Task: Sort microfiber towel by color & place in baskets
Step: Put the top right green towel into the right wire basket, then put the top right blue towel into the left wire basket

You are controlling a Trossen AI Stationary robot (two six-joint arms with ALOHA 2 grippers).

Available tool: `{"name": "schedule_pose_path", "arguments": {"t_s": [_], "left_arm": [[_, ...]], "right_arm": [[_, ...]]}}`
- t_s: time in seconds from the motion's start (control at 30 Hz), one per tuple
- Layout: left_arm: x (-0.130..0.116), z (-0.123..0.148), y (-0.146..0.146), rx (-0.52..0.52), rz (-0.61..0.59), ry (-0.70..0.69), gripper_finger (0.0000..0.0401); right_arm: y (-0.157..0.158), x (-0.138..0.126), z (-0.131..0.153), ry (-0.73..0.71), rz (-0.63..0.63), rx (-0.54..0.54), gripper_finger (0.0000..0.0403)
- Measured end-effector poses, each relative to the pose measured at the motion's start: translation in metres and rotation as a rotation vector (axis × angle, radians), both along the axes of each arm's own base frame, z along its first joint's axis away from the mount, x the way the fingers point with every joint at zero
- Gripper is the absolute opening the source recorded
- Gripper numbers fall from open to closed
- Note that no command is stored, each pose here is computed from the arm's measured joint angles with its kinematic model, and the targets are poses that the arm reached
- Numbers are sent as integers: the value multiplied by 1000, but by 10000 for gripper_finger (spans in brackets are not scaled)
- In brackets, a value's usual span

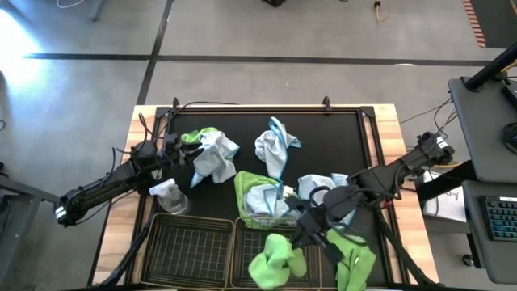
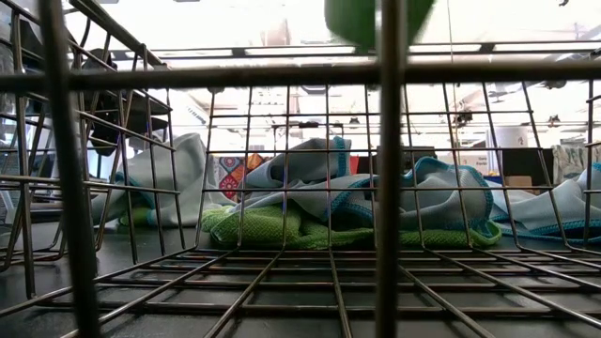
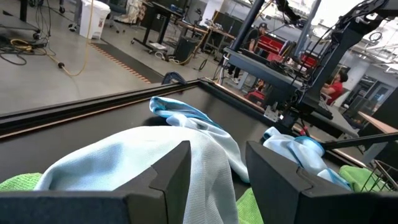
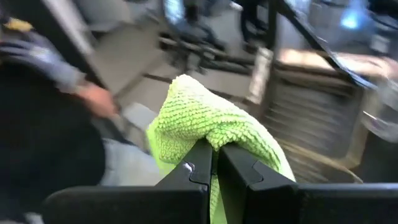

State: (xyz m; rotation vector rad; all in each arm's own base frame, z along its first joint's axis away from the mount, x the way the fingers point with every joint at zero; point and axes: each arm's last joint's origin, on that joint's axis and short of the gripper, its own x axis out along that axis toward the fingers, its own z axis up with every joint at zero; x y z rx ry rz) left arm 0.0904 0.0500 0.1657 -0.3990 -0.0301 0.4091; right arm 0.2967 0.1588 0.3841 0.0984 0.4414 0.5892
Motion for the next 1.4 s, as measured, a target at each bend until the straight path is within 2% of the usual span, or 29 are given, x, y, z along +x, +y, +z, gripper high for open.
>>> {"name": "schedule_pose_path", "arguments": {"t_s": [0.17, 0.57, 0.9, 1.13, 1.4], "left_arm": [[0, 0, 0, 0, 0, 0, 139], [0, 0, 0, 0, 0, 0, 139], [0, 0, 0, 0, 0, 0, 139], [0, 0, 0, 0, 0, 0, 139], [0, 0, 0, 0, 0, 0, 139]], "right_arm": [[-6, -2, -13, 96, -144, -106, 9], [-9, -9, -31, 313, -216, -85, 9], [-6, -4, -43, 376, -224, -107, 12], [2, 5, -58, 445, -154, -92, 59], [1, 3, -51, 428, -136, -73, 134]]}}
